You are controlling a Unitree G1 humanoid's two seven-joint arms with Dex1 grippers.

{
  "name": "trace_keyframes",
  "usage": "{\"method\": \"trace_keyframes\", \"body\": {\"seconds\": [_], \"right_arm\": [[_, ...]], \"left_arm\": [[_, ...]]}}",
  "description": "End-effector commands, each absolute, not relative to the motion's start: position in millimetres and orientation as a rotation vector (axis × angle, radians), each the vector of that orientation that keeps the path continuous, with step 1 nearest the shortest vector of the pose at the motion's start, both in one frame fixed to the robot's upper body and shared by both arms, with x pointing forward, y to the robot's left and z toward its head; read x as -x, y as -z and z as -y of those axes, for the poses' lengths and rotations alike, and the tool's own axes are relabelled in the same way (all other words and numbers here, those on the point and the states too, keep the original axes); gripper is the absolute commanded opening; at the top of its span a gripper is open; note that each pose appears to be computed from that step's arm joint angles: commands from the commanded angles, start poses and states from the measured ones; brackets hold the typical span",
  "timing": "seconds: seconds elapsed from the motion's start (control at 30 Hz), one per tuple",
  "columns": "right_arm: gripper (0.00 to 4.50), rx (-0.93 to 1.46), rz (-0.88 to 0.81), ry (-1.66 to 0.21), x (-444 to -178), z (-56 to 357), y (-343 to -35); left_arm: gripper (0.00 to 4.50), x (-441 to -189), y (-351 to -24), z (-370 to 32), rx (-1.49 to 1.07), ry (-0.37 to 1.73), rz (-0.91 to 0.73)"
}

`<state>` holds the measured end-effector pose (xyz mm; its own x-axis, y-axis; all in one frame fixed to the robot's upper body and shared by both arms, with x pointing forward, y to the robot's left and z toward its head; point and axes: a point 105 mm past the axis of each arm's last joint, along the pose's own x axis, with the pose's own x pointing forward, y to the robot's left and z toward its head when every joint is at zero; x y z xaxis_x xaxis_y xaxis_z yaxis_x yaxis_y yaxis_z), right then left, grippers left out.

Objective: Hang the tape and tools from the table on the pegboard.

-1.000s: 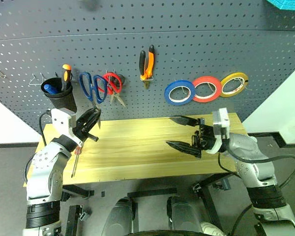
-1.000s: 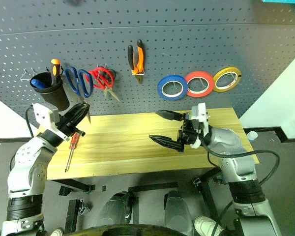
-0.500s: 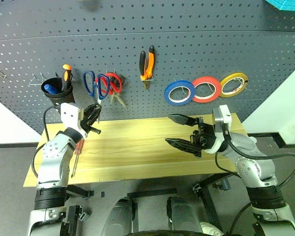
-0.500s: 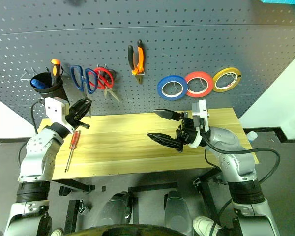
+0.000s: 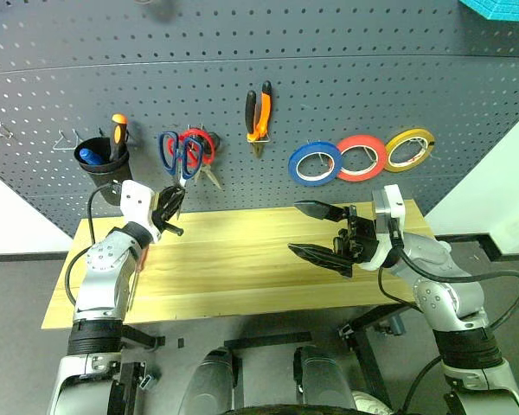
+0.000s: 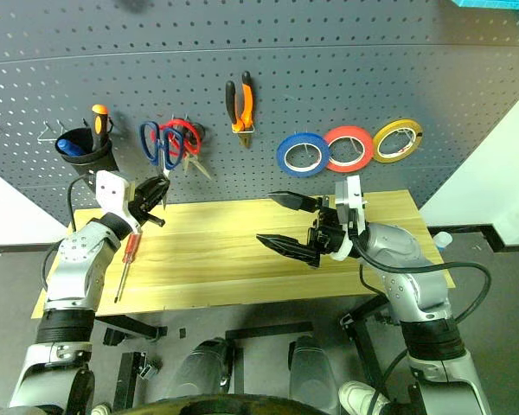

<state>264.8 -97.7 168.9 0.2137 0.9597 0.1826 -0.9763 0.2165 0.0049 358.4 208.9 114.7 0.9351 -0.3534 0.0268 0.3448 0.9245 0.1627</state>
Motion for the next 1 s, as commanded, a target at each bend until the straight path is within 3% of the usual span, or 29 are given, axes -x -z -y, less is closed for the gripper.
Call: {"method": "trace_keyframes", "body": {"seconds": [0.03, 0.33, 0.63, 0.7, 0.87, 1.0], "right_arm": [[4.50, -0.077, 0.240, -1.336, -265, 94, -183], [4.50, -0.037, 0.295, -1.304, -268, 92, -187], [4.50, -0.007, 0.259, -1.314, -267, 91, -179], [4.50, 0.010, 0.242, -1.315, -267, 91, -174], [4.50, 0.109, 0.136, -1.276, -274, 88, -149], [4.50, 0.264, 0.067, -1.257, -276, 88, -113]], "left_arm": [[0.52, -364, -126, -204, -0.198, 0.363, 0.099], [0.52, -370, -119, -201, -0.171, 0.363, 0.073], [3.42, -367, -106, -213, -0.138, 0.327, -0.017], [3.42, -364, -90, -221, -0.146, 0.293, -0.110], [3.42, -348, -21, -264, -0.142, 0.115, -0.528], [4.33, -342, -2, -287, -0.090, 0.014, -0.654]]}}
